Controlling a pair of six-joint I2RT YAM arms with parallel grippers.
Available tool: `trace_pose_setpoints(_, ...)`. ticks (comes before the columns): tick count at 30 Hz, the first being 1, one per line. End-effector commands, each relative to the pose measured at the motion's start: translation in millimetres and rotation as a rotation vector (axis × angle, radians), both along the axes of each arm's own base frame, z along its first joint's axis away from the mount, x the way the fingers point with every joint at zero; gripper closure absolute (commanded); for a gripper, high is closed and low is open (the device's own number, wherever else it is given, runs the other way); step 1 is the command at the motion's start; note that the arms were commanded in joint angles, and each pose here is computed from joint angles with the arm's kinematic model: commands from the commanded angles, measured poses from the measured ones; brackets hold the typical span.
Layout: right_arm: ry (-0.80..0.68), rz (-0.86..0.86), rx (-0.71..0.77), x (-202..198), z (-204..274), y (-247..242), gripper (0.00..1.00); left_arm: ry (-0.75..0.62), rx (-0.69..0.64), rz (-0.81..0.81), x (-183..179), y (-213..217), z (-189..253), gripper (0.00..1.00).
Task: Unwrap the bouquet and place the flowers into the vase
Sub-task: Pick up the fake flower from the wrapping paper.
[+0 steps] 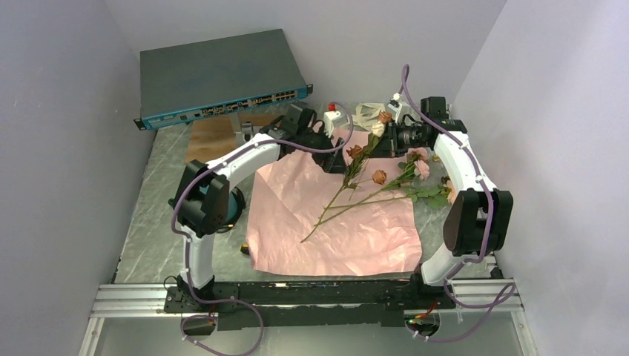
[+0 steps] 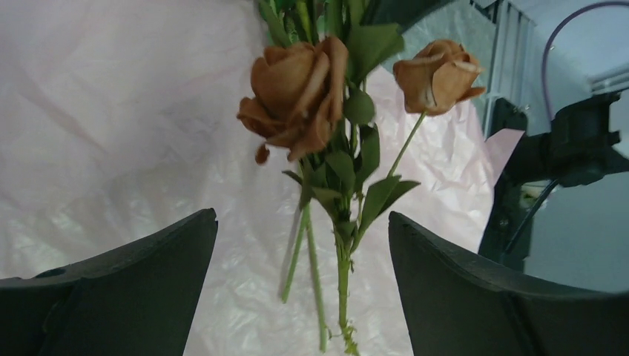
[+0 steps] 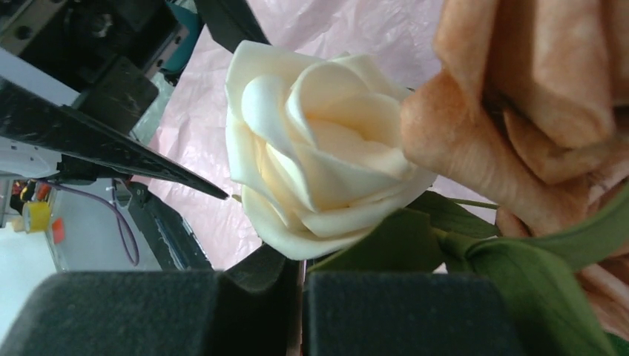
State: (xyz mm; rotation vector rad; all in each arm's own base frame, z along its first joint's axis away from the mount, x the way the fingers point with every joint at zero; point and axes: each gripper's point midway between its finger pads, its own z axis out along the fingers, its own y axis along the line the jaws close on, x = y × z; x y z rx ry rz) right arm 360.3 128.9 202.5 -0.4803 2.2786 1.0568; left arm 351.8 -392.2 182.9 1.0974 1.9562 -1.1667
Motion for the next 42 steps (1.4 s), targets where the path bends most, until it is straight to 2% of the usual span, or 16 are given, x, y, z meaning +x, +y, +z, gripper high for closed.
trace_pose_setpoints(1,-0.08,0.027,0.034,-4,22,7,1.0,0.052,-0.115,0.0,4,-23,29,0.09)
trace_pose_setpoints(5,-0.084,0.063,0.04,-11,23,20,1.0,0.079,-0.141,-0.013,5,-33,28,0.15)
trace_pose_setpoints(8,-0.087,0.065,0.045,-10,24,21,1.0,0.116,-0.164,-0.032,4,-40,27,0.25)
trace_pose_setpoints(13,-0.089,0.067,0.041,-7,23,21,1.0,0.166,-0.224,-0.072,-3,-46,40,0.54)
trace_pose_setpoints(15,-0.09,0.061,0.034,-4,20,20,0.98,0.183,-0.247,-0.089,-7,-47,48,0.7)
trace_pose_setpoints(17,-0.087,0.048,0.023,-1,18,17,0.89,0.186,-0.241,-0.063,-5,-45,52,0.87)
trace_pose_setpoints(19,-0.078,0.02,0.015,5,16,11,0.77,0.153,-0.211,-0.016,3,-39,53,0.98)
trace_pose_setpoints(22,-0.065,-0.05,0.029,16,17,-6,0.61,0.079,-0.168,0.069,21,-24,58,1.0)
trace_pose_setpoints(26,-0.069,-0.118,0.02,33,16,-26,0.5,-0.036,-0.15,0.185,47,-2,76,1.0)
trace_pose_setpoints(30,-0.076,-0.17,0.008,47,17,-39,0.35,-0.165,-0.152,0.23,59,12,109,1.0)
trace_pose_setpoints(38,-0.093,-0.209,0.006,58,22,-50,0.2,-0.331,-0.198,0.324,65,41,175,1.0)
trace_pose_setpoints(42,-0.089,-0.205,0.015,57,21,-50,0.18,-0.341,-0.193,0.353,64,52,188,1.0)
